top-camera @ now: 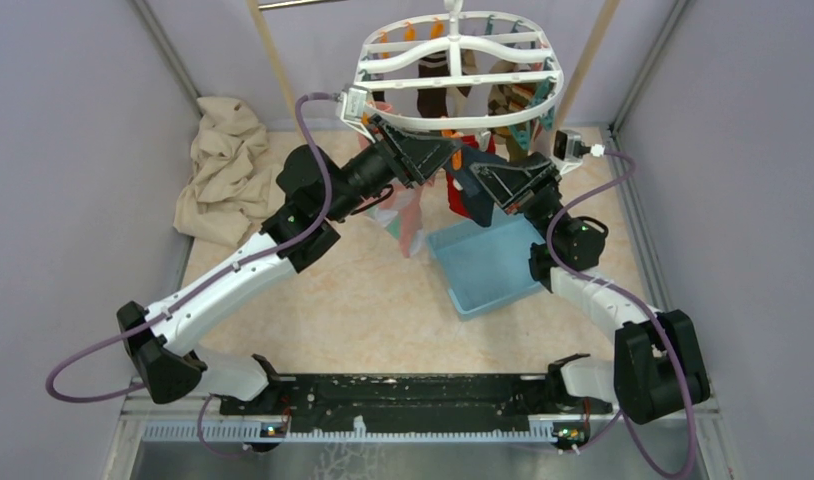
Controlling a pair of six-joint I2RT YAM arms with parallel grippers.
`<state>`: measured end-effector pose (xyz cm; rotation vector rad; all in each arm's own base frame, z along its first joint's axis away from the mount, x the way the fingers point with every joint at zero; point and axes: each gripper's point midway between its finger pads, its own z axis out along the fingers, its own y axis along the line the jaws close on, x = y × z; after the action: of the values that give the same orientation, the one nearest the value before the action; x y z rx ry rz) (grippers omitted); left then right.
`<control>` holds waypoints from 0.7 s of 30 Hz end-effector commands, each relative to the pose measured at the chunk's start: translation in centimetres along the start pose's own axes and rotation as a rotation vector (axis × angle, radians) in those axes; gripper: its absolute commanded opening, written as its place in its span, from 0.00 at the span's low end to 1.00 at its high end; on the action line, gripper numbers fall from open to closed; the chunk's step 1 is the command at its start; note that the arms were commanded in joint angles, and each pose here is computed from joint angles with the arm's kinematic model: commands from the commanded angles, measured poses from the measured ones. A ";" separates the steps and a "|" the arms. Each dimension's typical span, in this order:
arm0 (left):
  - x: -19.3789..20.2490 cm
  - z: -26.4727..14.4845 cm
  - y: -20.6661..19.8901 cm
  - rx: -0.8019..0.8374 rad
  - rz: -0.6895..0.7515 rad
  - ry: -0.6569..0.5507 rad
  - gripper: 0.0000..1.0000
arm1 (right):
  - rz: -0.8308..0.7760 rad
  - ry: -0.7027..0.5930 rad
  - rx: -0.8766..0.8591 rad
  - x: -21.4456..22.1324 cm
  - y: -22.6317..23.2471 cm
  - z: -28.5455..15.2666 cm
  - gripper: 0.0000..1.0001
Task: Clip the socks to the hanger
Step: Clamp the sock onto the hanger.
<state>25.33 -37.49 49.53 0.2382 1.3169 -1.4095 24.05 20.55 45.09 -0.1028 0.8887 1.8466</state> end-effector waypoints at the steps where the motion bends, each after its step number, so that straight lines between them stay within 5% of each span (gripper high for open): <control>1: -1.9 -0.8 -2.1 0.056 0.000 -0.050 0.44 | -0.113 -0.022 -0.189 -0.5 4.7 0.4 0.00; 7: -1.9 -0.9 -2.1 0.059 0.003 -0.047 0.51 | -0.112 -0.018 -0.192 -0.5 4.5 0.6 0.00; 8: -1.9 -0.9 -2.1 0.058 0.004 -0.048 0.54 | -0.109 -0.014 -0.192 -0.4 4.5 0.7 0.08; 11: -2.0 -1.0 -1.9 0.047 0.008 -0.050 0.64 | -0.100 -0.017 -0.190 -0.4 4.3 0.8 0.51; 13: -2.1 -1.1 -1.5 0.023 0.015 -0.056 0.70 | -0.088 -0.026 -0.179 -0.5 4.0 0.7 0.67; 21: -1.3 -3.4 2.7 -0.170 0.070 -0.067 0.84 | -0.039 -0.009 -0.033 1.4 0.0 -2.1 0.75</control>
<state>25.50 -35.45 48.72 0.1820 1.3313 -1.3376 25.11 21.02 43.63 -0.0692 0.9276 1.8479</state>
